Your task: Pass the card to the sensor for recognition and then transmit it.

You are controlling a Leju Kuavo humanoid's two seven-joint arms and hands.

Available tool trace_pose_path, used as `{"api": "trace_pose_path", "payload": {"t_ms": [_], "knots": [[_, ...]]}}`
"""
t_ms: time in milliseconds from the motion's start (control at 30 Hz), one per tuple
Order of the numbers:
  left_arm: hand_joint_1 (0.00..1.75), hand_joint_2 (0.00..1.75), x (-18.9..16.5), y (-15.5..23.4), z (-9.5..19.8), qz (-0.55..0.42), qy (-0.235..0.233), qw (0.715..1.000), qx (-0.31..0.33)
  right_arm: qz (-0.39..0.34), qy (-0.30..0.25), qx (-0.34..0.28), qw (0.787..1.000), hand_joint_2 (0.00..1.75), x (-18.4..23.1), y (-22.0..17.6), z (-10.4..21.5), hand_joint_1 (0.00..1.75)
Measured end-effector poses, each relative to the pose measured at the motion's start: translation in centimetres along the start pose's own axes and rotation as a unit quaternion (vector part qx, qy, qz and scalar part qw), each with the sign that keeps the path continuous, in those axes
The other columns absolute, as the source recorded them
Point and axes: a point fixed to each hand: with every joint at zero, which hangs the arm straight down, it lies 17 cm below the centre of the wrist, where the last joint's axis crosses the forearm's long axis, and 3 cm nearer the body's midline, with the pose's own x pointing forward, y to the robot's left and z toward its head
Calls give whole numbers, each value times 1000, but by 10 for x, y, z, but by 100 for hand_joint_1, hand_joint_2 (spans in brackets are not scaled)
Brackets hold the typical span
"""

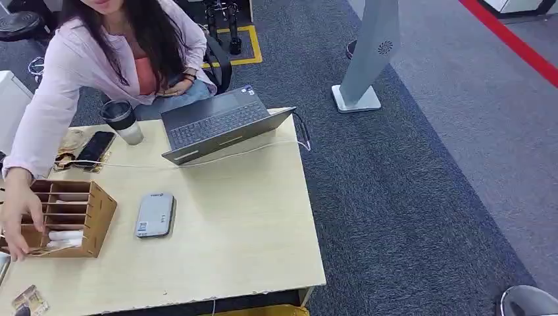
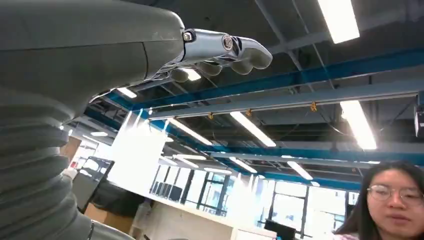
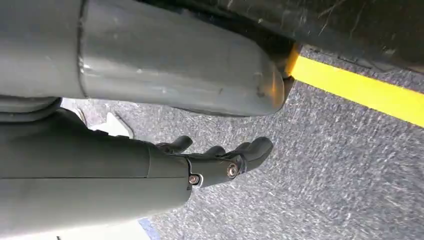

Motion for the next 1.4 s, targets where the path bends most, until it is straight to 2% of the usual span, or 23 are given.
{"api": "trace_pose_path", "payload": {"t_ms": [133, 367, 467, 600, 733, 900, 1033, 1267, 1400], "knots": [[0, 175, 7, -10, 9, -18, -17, 999, -31, -4, 6, -2, 1000, 0, -2, -1, 0, 0], [0, 175, 19, -43, 48, -49, -55, 989, -126, -11, 11, -2, 1000, 0, -3, -1, 0, 0], [0, 175, 29, -62, 75, -61, -82, 975, -195, -18, 18, -3, 1000, 0, -5, -1, 0, 0], [0, 175, 35, -73, 105, -50, -87, 959, -265, -28, 24, -2, 999, 0, -7, -1, 0, 0], [0, 175, 36, -71, 113, -40, -79, 951, -296, -32, 24, -2, 999, 0, -7, -1, 0, 0], [0, 175, 35, -66, 108, -39, -76, 954, -287, -32, 24, 0, 999, 0, -7, -1, 0, 0], [0, 175, 17, -73, 91, -57, -40, 961, -268, -24, 24, 2, 999, 0, -6, 0, 0, 0], [0, 175, -50, -125, 72, -98, 87, 957, -259, 1, 21, 11, 1000, 0, -3, 2, 0, 0], [0, 175, -65, -147, 65, -101, 106, 954, -261, 8, 18, 12, 1000, 0, -2, 2, 0, 0]]}}
